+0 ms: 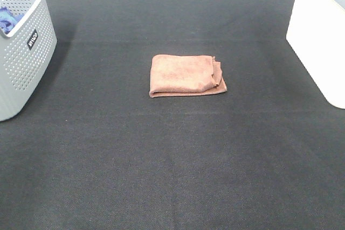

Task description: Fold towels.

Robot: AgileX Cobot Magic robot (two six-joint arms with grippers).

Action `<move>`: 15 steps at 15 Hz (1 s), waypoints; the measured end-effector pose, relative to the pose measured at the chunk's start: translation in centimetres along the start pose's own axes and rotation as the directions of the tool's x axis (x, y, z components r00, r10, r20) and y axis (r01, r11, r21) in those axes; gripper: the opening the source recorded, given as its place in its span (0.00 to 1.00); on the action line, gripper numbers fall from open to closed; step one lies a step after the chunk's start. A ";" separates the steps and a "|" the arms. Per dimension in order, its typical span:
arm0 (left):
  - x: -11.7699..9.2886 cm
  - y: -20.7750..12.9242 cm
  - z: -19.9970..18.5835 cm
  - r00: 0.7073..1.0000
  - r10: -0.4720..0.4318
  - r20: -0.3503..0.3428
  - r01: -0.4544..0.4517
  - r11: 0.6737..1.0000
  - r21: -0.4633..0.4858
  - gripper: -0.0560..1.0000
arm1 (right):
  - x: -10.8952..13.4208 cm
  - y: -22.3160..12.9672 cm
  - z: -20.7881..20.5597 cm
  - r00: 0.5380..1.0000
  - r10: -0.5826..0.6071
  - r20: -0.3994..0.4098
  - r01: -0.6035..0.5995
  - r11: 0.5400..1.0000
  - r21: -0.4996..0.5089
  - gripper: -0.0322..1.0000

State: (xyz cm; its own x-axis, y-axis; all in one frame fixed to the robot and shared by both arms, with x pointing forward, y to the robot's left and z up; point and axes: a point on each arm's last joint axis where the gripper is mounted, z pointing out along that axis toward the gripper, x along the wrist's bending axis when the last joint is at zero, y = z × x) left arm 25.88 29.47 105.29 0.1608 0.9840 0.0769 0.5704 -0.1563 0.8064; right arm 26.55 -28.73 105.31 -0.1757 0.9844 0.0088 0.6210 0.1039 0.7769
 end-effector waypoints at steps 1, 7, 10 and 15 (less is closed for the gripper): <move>0.0 0.0 0.0 1.000 0.000 0.000 0.000 1.000 0.000 0.69 | 0.0 0.0 0.0 1.000 0.000 0.000 0.000 1.000 0.000 0.73; -0.4 -1.4 -2.2 0.999 0.004 -0.032 -0.010 0.987 -0.163 0.69 | 0.5 -1.6 -2.3 0.999 0.009 0.039 -0.002 0.984 -0.180 0.73; -0.4 -1.4 -2.2 0.999 0.004 -0.032 -0.010 0.987 -0.163 0.69 | 0.6 -2.0 -2.8 0.999 0.005 0.040 0.003 0.976 -0.219 0.73; -0.4 -1.4 -2.2 0.999 0.004 -0.032 -0.010 0.987 -0.163 0.69 | 0.6 -2.0 -2.8 0.999 0.005 0.040 0.004 0.975 -0.221 0.73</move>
State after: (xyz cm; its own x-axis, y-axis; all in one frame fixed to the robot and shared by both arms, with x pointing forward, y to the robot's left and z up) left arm 23.28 29.51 105.41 0.1372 0.9856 0.0993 0.4298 -0.1496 0.8905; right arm 23.05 -28.74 105.53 -0.1415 0.9899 -0.0124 0.4359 0.0736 0.8970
